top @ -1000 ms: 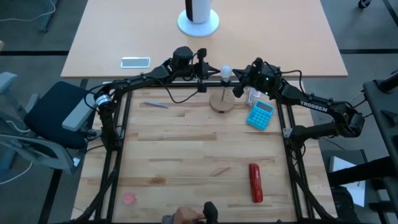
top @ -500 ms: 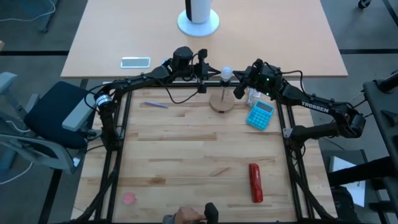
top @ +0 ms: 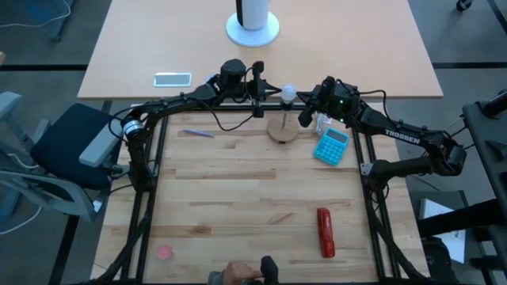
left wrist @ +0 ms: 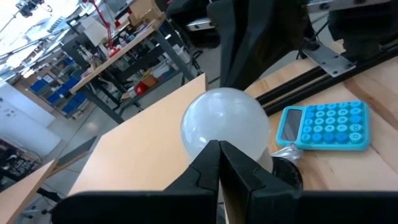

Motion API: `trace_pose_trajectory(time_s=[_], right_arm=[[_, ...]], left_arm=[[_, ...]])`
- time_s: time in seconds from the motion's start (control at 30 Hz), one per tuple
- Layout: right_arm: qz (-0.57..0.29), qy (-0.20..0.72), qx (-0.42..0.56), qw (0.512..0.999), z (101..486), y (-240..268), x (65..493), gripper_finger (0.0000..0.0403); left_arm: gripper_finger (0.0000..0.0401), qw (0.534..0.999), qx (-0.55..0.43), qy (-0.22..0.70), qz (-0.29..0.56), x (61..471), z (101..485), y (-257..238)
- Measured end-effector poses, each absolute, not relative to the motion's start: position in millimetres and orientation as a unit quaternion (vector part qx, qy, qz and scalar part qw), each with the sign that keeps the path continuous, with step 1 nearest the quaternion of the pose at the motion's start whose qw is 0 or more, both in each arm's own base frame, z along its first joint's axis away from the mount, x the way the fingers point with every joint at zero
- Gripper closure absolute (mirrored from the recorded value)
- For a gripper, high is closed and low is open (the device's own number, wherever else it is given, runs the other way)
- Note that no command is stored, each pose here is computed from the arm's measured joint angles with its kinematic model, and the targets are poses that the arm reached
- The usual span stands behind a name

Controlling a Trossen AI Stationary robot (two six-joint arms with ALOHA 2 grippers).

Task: Screw lightbulb
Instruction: Insert the lightbulb into the lamp

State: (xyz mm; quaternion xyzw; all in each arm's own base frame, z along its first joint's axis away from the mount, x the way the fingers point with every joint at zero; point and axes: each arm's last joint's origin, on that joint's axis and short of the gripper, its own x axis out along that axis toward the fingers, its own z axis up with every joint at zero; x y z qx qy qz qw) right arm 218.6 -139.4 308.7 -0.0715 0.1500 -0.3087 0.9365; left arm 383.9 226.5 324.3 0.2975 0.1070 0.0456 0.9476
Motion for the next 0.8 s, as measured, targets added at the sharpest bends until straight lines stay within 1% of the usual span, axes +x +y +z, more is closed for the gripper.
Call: trace_pose_trajectory(time_s=[0.37,0.8], right_arm=[[-0.293,0.148,-0.072,0.942,310.3,-134.0,219.2,0.0403],[-0.311,0.152,-0.07,0.935,317.0,-128.4,207.3,0.0403]], left_arm=[[0.0401,0.946,0.295,0.113,0.068,385.1,321.9,229.7],[0.0401,0.945,0.296,0.116,0.079,381.6,328.0,227.6]])
